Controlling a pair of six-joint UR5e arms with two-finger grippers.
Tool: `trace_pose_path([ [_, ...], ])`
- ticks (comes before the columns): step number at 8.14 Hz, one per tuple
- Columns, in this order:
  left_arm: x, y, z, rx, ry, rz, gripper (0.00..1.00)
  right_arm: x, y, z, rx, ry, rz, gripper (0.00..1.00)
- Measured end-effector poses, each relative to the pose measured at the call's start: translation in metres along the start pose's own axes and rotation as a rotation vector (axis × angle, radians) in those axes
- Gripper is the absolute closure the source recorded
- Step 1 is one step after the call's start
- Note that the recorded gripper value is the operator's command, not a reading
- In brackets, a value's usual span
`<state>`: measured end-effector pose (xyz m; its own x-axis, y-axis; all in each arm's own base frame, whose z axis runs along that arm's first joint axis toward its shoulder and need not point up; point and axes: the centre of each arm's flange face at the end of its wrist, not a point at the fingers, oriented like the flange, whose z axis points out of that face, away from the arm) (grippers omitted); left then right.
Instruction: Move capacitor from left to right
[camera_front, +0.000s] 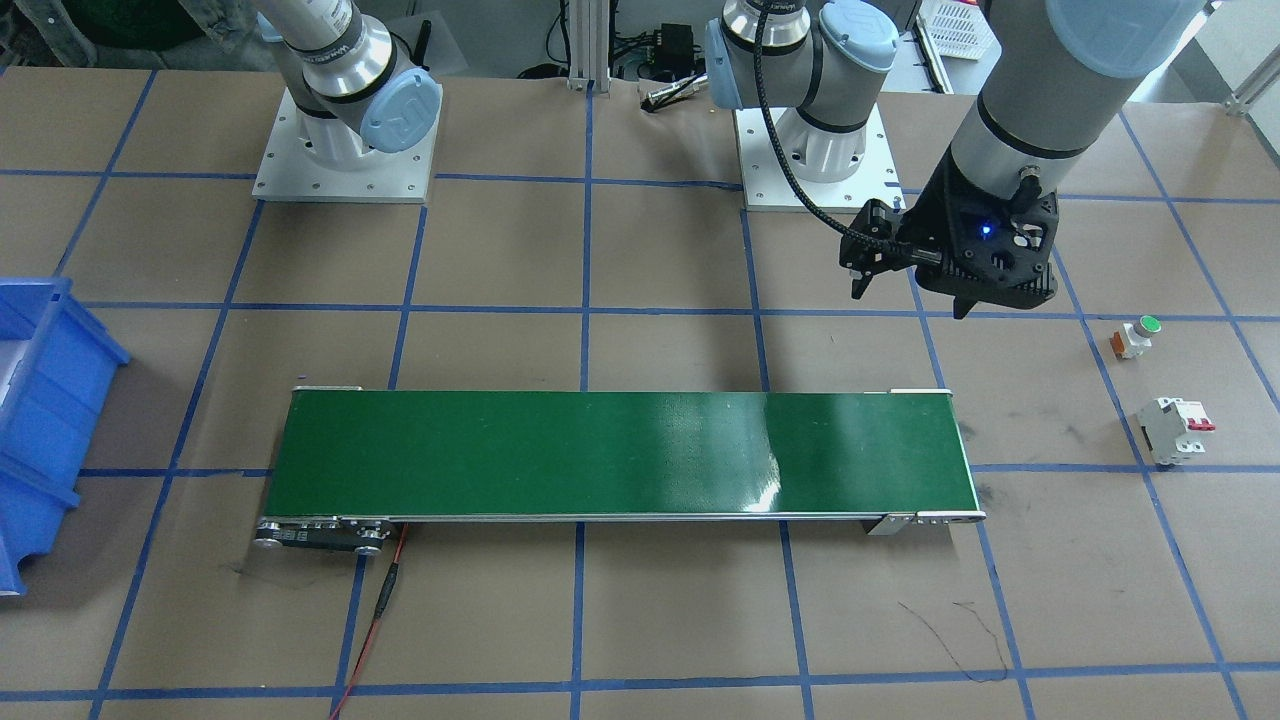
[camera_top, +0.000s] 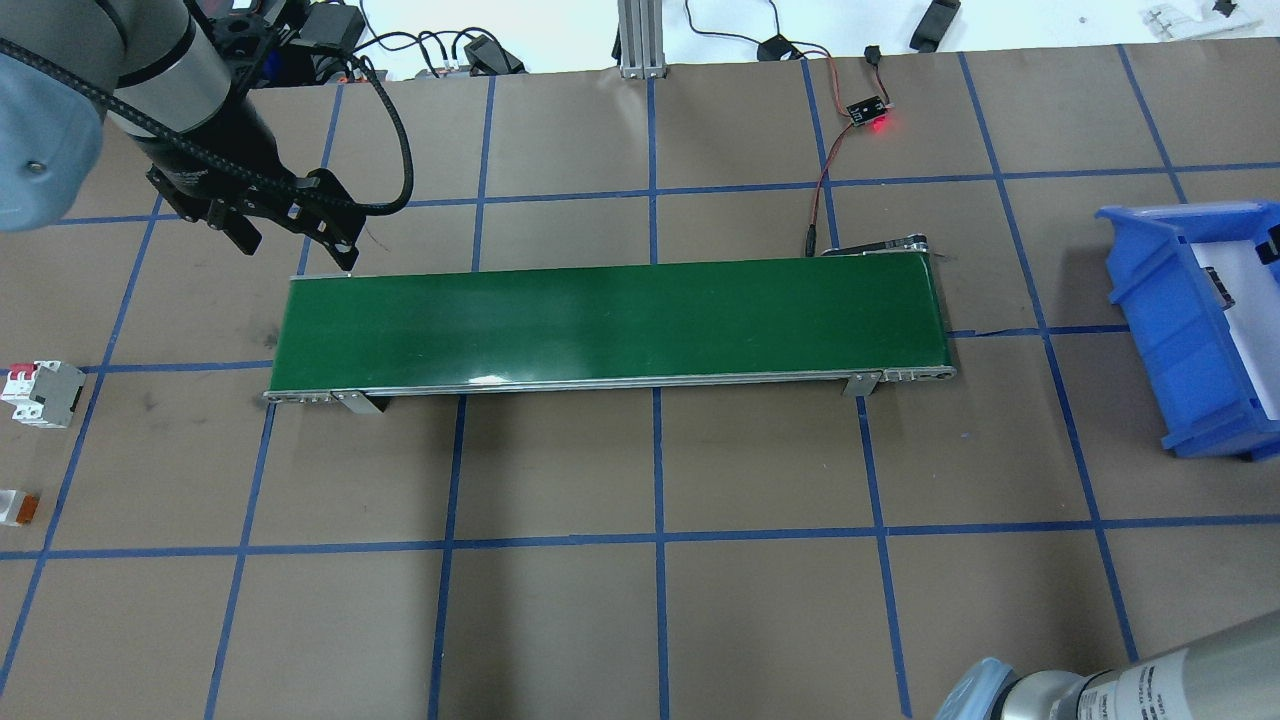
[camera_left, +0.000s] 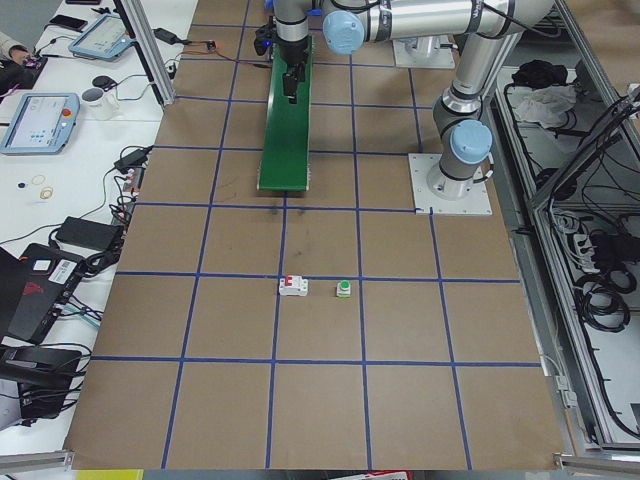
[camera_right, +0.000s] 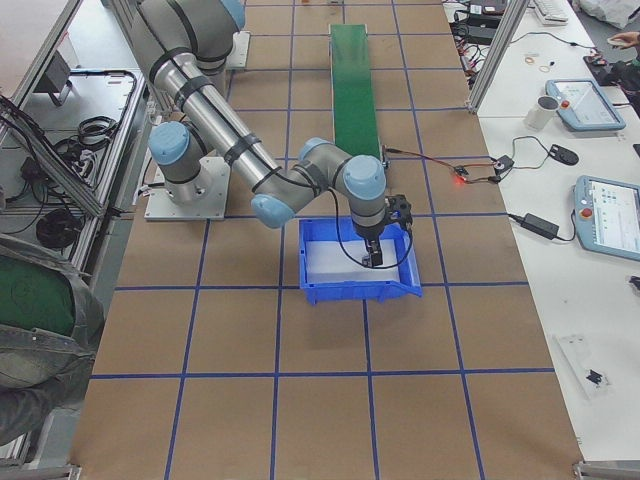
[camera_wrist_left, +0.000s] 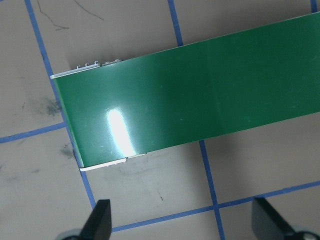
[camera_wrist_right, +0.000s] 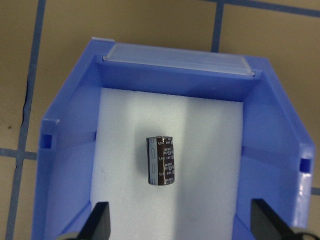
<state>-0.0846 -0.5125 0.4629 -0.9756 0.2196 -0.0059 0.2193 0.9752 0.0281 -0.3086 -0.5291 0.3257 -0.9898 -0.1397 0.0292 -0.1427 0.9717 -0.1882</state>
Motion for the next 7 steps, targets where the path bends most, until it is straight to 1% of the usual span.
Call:
trace_pose_path([
  [1, 0.0, 0.0, 0.0, 0.001, 0.0, 0.006, 0.0, -0.01, 0.002, -0.041, 0.023, 0.041, 0.009, 0.0],
  [2, 0.0, 0.0, 0.0, 0.001, 0.0, 0.009, 0.0, -0.021, 0.006, -0.072, 0.015, 0.068, 0.042, 0.0],
  [3, 0.0, 0.0, 0.0, 0.001, 0.0, 0.01, 0.0, -0.031, 0.008, -0.096, -0.001, 0.083, 0.085, 0.0],
  [5, 0.0, 0.0, 0.0, 0.001, 0.0, 0.011, 0.0, -0.067, -0.007, -0.132, -0.012, 0.099, 0.125, 0.0],
  [7, 0.0, 0.0, 0.0, 0.001, 0.0, 0.014, 0.0, -0.139, -0.035, -0.151, -0.024, 0.101, 0.159, 0.0],
])
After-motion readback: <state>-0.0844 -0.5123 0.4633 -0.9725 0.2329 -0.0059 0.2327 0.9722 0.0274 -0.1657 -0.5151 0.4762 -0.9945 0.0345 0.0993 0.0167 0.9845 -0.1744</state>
